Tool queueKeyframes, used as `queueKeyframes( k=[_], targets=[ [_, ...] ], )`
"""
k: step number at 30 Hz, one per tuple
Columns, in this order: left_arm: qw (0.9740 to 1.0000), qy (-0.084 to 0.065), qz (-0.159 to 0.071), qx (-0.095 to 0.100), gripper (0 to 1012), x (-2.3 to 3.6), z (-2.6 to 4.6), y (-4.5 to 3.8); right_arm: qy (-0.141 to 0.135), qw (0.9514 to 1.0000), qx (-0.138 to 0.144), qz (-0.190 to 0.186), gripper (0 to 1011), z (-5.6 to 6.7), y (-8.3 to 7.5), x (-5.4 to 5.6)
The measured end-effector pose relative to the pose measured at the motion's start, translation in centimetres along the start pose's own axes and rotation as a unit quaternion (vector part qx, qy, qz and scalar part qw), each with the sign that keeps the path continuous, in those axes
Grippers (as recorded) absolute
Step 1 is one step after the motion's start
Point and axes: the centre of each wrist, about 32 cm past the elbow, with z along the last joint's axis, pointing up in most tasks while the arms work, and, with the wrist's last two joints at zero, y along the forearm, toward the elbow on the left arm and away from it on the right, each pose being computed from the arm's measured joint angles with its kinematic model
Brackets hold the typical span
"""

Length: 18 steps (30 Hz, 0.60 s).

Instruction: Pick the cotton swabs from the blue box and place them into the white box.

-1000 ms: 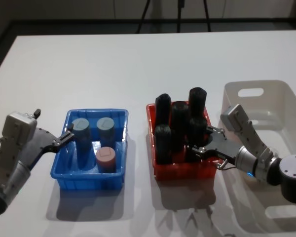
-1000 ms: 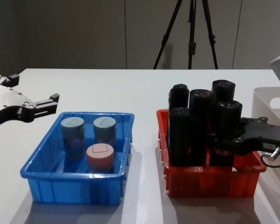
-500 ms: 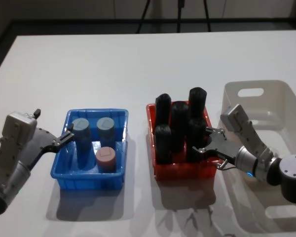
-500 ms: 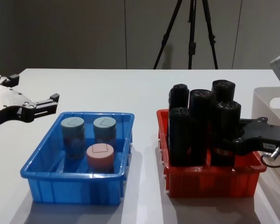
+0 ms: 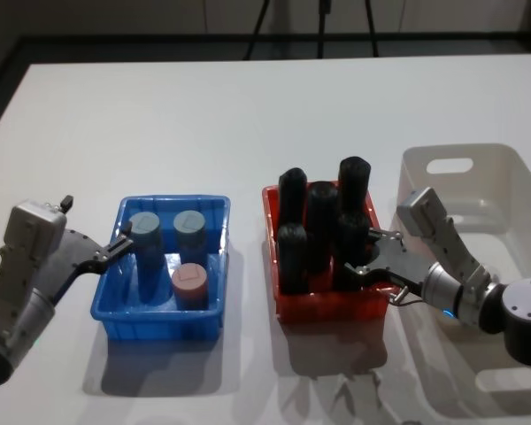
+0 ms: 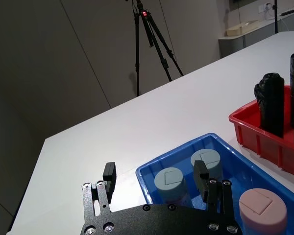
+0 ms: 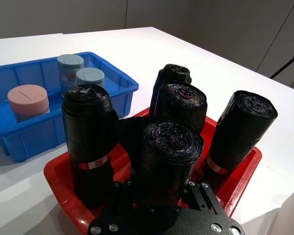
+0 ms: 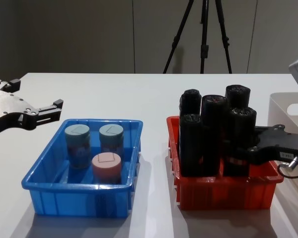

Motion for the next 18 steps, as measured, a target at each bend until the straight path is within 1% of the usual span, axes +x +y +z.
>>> queueKeyframes(
  k=[7,14,18],
  targets=[
    [1.0000,0.000,0.000,0.000,1001,0.00,0.00,0.00,0.002,0.9999,0.008,0.006,444,0.0,-0.1,0.0],
    [1.0000,0.000,0.000,0.000,1001,0.00,0.00,0.00,0.001,0.9997,0.021,0.009,444,0.5,-0.4,-0.1],
    [1.0000,0.000,0.000,0.000,1001,0.00,0.00,0.00,0.001,0.9994,0.033,0.009,444,1.0,-0.8,0.0]
  ],
)
